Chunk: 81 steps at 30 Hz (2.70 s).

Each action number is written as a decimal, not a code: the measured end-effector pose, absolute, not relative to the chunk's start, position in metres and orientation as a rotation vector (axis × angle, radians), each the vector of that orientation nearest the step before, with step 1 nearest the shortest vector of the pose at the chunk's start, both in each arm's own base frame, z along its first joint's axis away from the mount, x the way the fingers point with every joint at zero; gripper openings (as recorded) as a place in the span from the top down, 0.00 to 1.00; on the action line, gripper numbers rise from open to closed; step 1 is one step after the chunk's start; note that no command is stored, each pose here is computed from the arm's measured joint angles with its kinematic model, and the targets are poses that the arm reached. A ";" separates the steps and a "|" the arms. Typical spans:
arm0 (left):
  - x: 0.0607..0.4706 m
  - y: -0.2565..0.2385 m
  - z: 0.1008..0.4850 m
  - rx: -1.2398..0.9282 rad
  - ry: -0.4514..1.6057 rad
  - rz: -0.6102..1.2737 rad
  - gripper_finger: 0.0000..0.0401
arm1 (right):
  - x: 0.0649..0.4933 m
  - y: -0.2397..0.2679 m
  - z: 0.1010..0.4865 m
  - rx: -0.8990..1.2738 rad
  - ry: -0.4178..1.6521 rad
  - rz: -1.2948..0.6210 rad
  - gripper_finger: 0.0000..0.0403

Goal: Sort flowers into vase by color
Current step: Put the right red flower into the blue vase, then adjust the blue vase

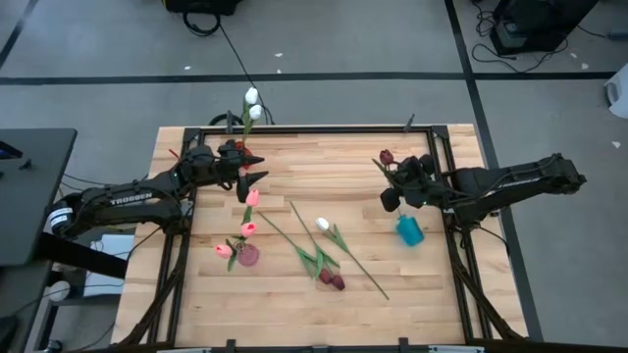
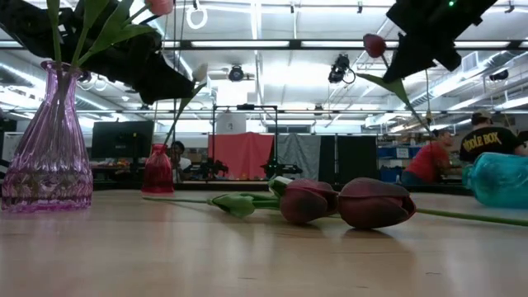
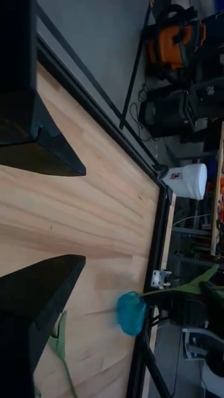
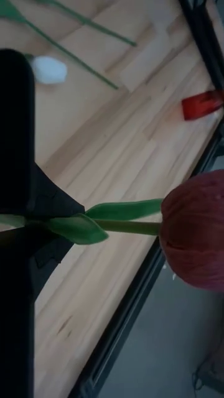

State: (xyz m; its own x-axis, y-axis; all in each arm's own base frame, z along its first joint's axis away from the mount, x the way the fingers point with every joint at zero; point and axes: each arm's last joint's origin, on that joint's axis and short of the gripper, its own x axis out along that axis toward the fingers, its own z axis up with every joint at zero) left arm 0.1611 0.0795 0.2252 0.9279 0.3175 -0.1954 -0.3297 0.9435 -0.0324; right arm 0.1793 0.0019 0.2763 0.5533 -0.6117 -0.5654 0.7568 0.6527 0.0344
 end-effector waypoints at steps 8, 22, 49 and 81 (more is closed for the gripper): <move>0.161 0.080 0.225 -0.068 0.189 0.331 0.44 | 0.185 0.003 0.284 0.293 0.522 -0.766 0.94; 0.162 0.078 0.227 -0.098 0.168 0.263 0.44 | 0.199 -0.028 0.316 0.334 0.384 -0.575 0.94; 0.161 0.078 0.222 -0.093 0.222 0.288 0.44 | 0.232 -0.046 0.258 0.666 0.965 -0.419 0.54; 0.161 0.078 0.222 -0.057 0.229 0.287 0.44 | 0.238 -0.021 0.183 0.769 1.628 -0.650 0.51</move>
State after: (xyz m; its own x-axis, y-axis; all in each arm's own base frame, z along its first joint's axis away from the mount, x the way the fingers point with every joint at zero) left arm 0.1613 0.0783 0.2216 0.9334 0.2741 -0.2317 -0.2870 0.9576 -0.0234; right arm 0.2378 -0.0206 0.1831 -0.1212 0.1367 -0.9832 0.7763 0.6303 -0.0080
